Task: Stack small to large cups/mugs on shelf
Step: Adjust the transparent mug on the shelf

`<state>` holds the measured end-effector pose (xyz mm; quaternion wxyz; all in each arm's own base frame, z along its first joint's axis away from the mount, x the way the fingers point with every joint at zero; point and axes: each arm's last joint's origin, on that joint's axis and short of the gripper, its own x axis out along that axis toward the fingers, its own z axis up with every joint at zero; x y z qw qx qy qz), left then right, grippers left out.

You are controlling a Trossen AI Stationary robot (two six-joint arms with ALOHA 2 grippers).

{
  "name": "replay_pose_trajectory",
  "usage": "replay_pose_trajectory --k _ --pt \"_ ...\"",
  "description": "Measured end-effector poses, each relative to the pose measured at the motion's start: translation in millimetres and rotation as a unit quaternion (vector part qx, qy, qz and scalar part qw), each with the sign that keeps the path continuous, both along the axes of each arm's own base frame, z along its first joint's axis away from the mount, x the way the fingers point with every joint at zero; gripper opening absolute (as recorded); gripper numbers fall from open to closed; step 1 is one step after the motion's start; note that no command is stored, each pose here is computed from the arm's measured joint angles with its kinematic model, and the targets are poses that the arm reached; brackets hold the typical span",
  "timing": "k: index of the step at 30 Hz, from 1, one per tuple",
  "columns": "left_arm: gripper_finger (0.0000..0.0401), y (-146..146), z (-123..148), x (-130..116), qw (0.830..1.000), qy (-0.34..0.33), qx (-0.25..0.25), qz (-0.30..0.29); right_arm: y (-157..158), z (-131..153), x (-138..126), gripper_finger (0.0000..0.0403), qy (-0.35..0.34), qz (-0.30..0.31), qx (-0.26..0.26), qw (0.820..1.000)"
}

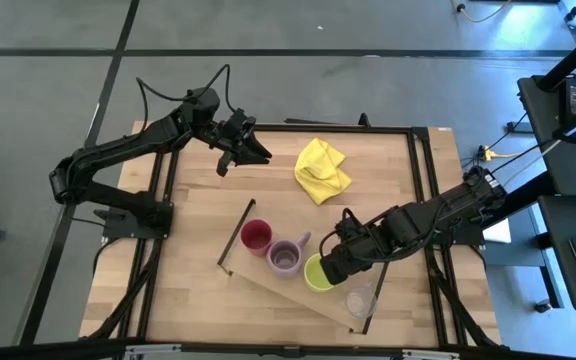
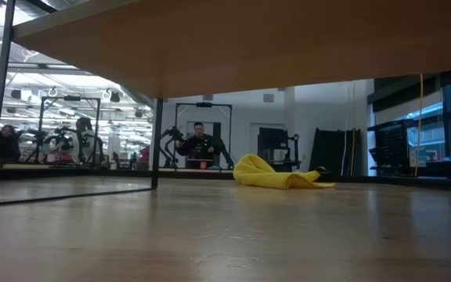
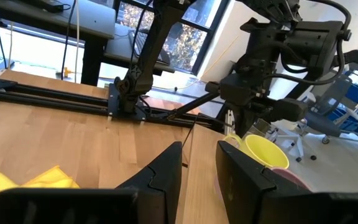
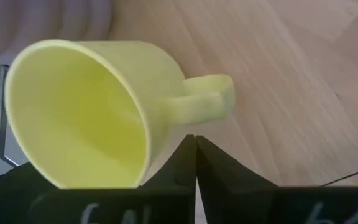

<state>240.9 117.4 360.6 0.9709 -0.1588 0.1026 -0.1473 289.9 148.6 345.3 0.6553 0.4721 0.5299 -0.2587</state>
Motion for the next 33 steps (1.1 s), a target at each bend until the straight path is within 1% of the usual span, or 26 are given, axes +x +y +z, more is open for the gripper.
replay_pose_trajectory --k 6,9,12,17,19,22,25,27,30,33 --pt "0.0094 -0.2 0.0 0.1 1.000 0.000 0.000 -0.001 -3.4 3.9 -5.2 0.0016 0.003 -0.005 -0.006 1.000" --pt "0.0094 -0.1 -0.1 0.2 1.000 0.000 0.000 -0.001 -7.7 9.2 -13.7 0.0006 0.013 -0.013 -0.008 1.000" --pt "0.0094 -0.1 -0.1 0.2 1.000 0.000 0.000 -0.001 -13.5 16.4 -24.9 0.0005 0.026 -0.035 -0.007 0.999" --pt "0.0094 -0.1 -0.1 0.2 1.000 0.000 0.000 -0.001 -16.0 38.5 -42.3 0.0004 -0.004 -0.060 0.024 0.998" --pt "0.0094 0.0 -0.1 0.1 1.000 0.000 0.000 0.000 -10.3 51.1 -49.6 0.0004 -0.019 -0.067 0.049 0.996" --pt "0.0094 -0.1 -0.1 0.1 1.000 0.000 0.000 0.000 2.1 64.8 -62.6 0.0003 -0.022 -0.082 0.076 0.994" --pt "0.0094 0.0 -0.1 0.1 1.000 0.000 0.000 0.000 19.6 70.4 -76.4 0.0002 -0.006 -0.099 0.112 0.989" --pt "0.0094 -0.1 -0.1 0.1 1.000 0.000 0.001 -0.001 34.9 71.6 -85.2 0.0003 -0.008 -0.103 0.132 0.986" --pt "0.0094 -0.1 -0.1 0.1 1.000 -0.004 0.011 -0.002 58.1 68.8 -93.4 0.0002 -0.029 -0.129 0.138 0.982" --pt "0.0094 -0.1 -0.1 0.1 1.000 -0.004 0.012 -0.003 78.5 59.7 -90.0 0.0002 -0.050 -0.129 0.129 0.982"
